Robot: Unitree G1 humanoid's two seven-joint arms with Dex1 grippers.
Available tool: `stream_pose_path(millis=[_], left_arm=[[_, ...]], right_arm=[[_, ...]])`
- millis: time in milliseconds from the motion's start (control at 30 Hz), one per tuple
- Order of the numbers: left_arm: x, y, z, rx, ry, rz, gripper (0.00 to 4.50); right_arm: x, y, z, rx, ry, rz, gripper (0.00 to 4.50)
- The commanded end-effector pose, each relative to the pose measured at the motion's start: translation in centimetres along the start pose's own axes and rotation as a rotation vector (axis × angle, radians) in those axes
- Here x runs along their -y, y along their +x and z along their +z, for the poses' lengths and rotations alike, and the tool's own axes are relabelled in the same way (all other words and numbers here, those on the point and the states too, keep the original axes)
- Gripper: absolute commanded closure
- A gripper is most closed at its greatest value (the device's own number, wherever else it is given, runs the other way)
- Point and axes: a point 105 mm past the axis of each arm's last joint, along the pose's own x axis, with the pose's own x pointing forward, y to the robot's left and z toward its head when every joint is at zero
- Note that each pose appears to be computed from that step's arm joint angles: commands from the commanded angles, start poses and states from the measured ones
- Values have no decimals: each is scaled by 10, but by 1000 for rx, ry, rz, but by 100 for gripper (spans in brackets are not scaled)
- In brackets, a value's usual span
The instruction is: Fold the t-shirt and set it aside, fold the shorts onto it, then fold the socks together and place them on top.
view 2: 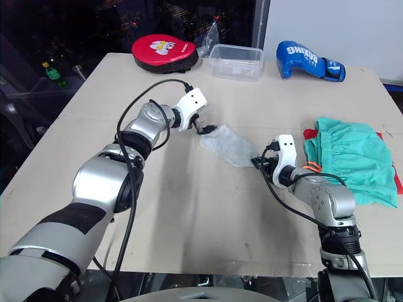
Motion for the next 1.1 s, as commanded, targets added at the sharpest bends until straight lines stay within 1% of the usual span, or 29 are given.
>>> stream_pose_path(millis=[33,67,133,300,367,467,533,567,633,700,800,900,1033,1100], left_arm=[[-9,-9,47,214,-37,-44,2],[-3,-10,50,242,-44,-100,2],[12,-10,45,233,-21,-213,2],[39,-9,10,108,37,-371,2],[44,-8,-2,65,58,-380,2],[46,-4,-17,14,42,-332,2],[51,-4,-34,-52,62,-339,2],[55,-5,-43,-85,80,-358,2],[61,-9,-53,-113,88,-396,2],[65,-11,-54,-97,96,-431,2],[72,-15,-45,-25,97,-505,2],[78,-21,-41,7,120,-574,2],[75,-26,-36,16,205,-601,2],[72,-30,-30,35,217,-610,2]], right_arm=[[-15,-1,19,61,-52,51,450],[-15,0,19,61,-56,53,450],[-17,2,19,55,-63,60,450],[-19,6,16,23,-109,94,450],[-23,7,14,-9,-139,141,450],[-30,5,9,-58,-167,216,450],[-29,8,9,-66,-181,218,450],[-24,12,10,-66,-200,192,450],[-17,19,15,-53,-227,147,450],[-13,24,21,-37,-242,124,450],[-9,31,31,-10,-257,96,450],[-3,36,38,14,-276,58,450],[10,37,49,52,-312,-19,450],[8,33,52,57,-331,-7,450]])
